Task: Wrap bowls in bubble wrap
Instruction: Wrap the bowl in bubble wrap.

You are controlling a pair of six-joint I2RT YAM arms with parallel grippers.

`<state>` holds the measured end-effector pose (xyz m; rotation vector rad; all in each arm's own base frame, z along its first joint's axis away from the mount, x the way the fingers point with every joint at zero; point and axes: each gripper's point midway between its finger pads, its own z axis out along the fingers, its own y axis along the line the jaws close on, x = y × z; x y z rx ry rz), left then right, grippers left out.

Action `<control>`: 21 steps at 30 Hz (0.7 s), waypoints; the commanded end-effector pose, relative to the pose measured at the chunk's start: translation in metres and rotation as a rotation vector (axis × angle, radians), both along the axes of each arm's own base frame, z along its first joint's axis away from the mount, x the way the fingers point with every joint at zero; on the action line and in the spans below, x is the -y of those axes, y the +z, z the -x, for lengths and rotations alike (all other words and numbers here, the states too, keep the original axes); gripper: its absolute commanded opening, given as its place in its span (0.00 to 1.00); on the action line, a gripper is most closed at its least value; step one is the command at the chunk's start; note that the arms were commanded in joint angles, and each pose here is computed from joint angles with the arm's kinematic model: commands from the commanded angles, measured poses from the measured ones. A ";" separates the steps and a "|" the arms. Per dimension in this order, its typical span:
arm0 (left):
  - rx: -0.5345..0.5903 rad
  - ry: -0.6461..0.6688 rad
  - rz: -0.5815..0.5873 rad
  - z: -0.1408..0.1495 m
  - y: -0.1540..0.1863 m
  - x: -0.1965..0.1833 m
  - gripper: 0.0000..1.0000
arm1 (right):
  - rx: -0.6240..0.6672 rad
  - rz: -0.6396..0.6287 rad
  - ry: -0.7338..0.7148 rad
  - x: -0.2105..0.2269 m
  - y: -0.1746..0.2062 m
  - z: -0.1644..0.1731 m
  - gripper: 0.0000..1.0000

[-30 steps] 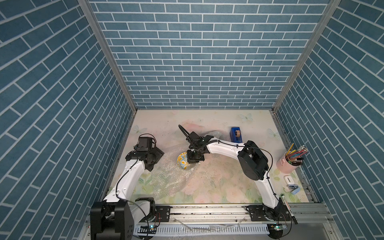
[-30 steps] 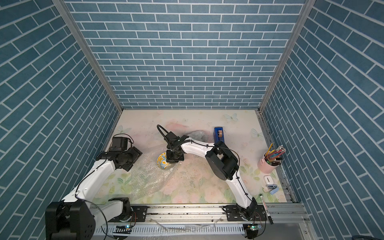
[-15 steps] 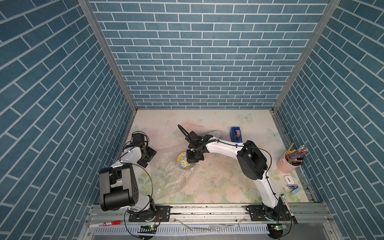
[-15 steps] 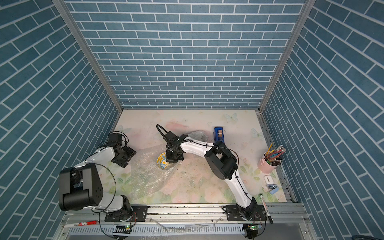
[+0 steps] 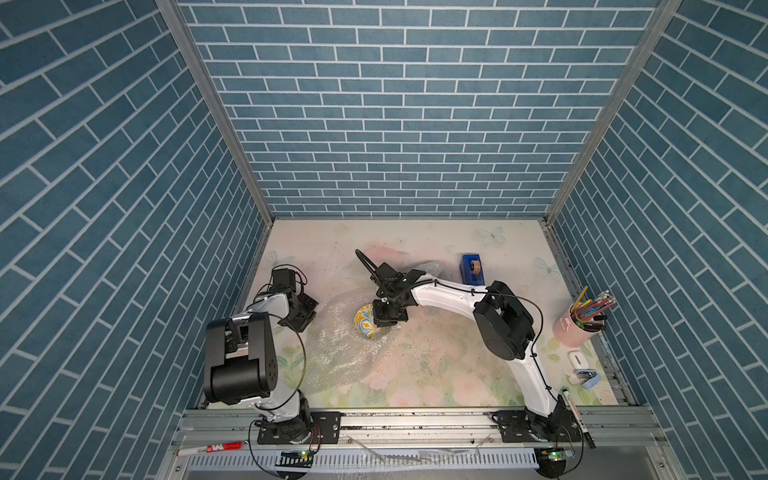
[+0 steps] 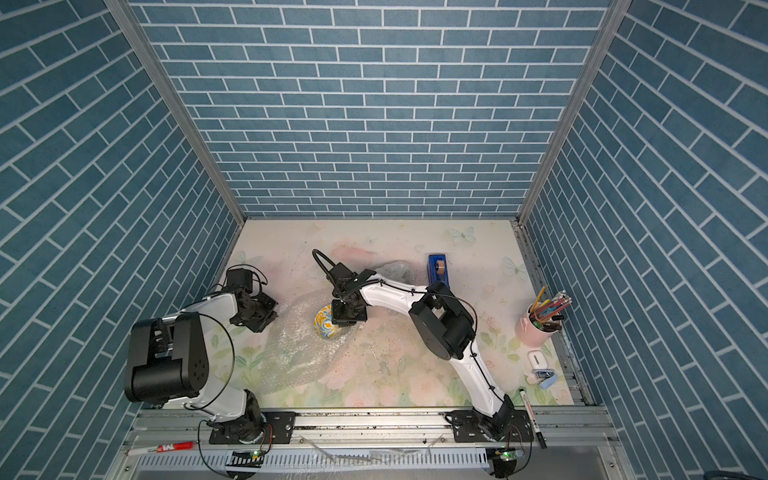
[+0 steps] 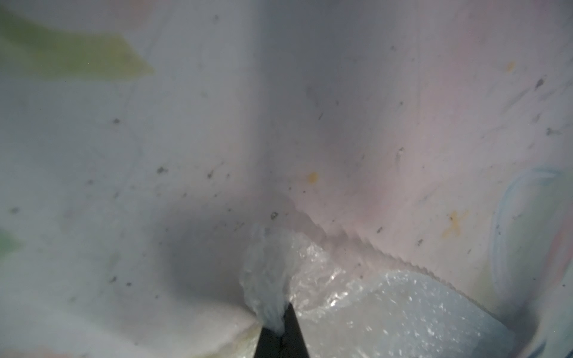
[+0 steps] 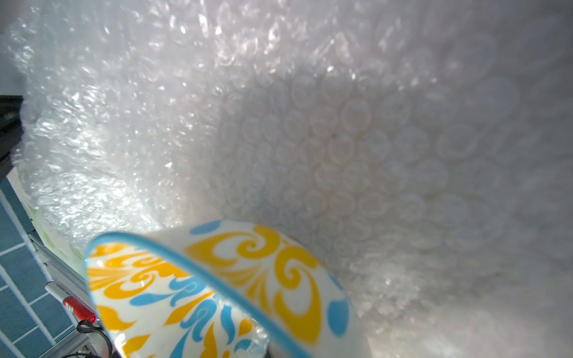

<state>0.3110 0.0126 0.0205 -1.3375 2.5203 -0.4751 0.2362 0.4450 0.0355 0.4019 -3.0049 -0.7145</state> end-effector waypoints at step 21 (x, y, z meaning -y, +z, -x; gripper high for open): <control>0.303 -0.358 0.286 0.036 0.058 0.199 0.00 | -0.072 -0.086 -0.107 0.003 -0.002 -0.001 0.00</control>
